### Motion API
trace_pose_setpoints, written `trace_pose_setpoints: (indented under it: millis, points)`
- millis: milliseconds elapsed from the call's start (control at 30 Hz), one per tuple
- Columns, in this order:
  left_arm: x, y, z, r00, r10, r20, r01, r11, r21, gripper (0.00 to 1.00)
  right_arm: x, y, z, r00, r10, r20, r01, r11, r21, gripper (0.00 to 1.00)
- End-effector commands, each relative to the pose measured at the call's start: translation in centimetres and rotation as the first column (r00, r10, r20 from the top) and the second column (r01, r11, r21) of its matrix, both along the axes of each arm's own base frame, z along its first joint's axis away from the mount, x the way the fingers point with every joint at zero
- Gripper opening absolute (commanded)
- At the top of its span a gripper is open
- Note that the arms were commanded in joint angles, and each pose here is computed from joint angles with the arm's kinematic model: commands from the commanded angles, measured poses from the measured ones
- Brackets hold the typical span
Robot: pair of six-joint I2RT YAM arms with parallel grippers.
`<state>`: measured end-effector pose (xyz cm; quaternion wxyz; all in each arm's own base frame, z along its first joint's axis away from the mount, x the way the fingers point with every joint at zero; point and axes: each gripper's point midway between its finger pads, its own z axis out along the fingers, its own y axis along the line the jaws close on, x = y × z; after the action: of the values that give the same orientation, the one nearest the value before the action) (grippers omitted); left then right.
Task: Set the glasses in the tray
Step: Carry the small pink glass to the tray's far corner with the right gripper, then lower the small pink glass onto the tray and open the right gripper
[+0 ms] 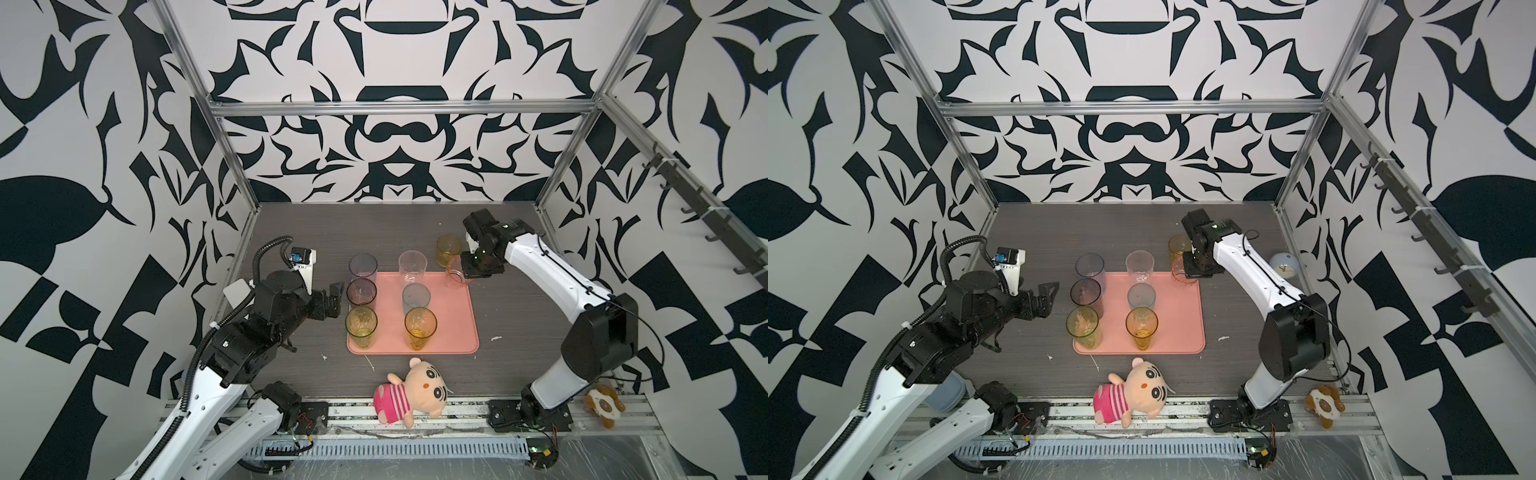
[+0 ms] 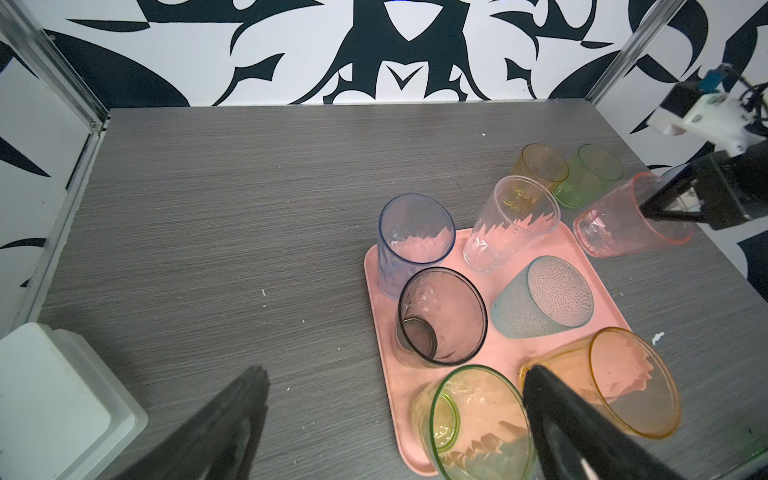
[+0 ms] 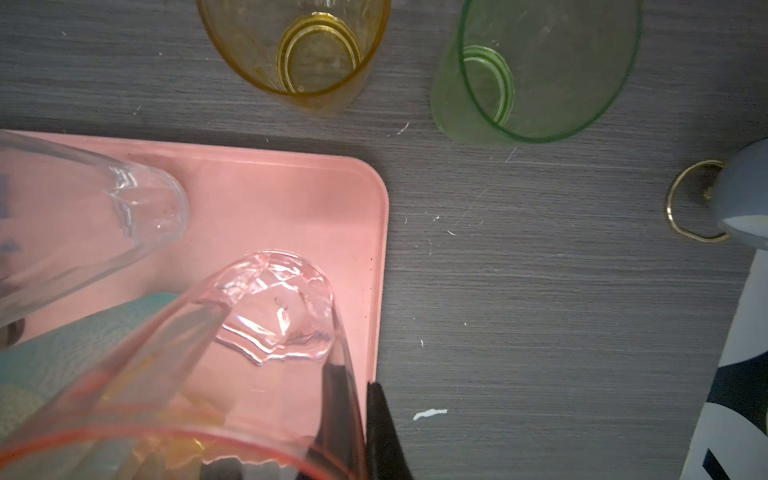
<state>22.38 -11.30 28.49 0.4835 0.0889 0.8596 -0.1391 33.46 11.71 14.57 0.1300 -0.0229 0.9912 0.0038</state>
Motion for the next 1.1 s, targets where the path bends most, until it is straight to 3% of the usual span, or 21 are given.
trace_pose_setpoints:
  millis: [0, 400, 1067]
  points:
    - [-0.1, 0.2, -0.9, 1.000, 0.004, -0.023, -0.004, 1.000, 0.008, 1.00, 0.6, 0.6, -0.7, 1.000, -0.019, 0.014, 0.019, 0.999, 0.030, 0.00]
    - [-0.1, 0.1, -1.0, 1.000, 0.002, -0.026, -0.002, 1.000, 0.007, 0.99, 2.0, 0.1, -3.6, 0.999, -0.031, -0.011, 0.031, 0.999, -0.041, 0.00]
    - [-0.1, 0.1, -1.0, 1.000, 0.004, -0.028, -0.004, 1.000, 0.009, 0.99, 3.8, 0.3, -5.3, 0.998, -0.038, -0.048, 0.034, 0.997, -0.066, 0.00]
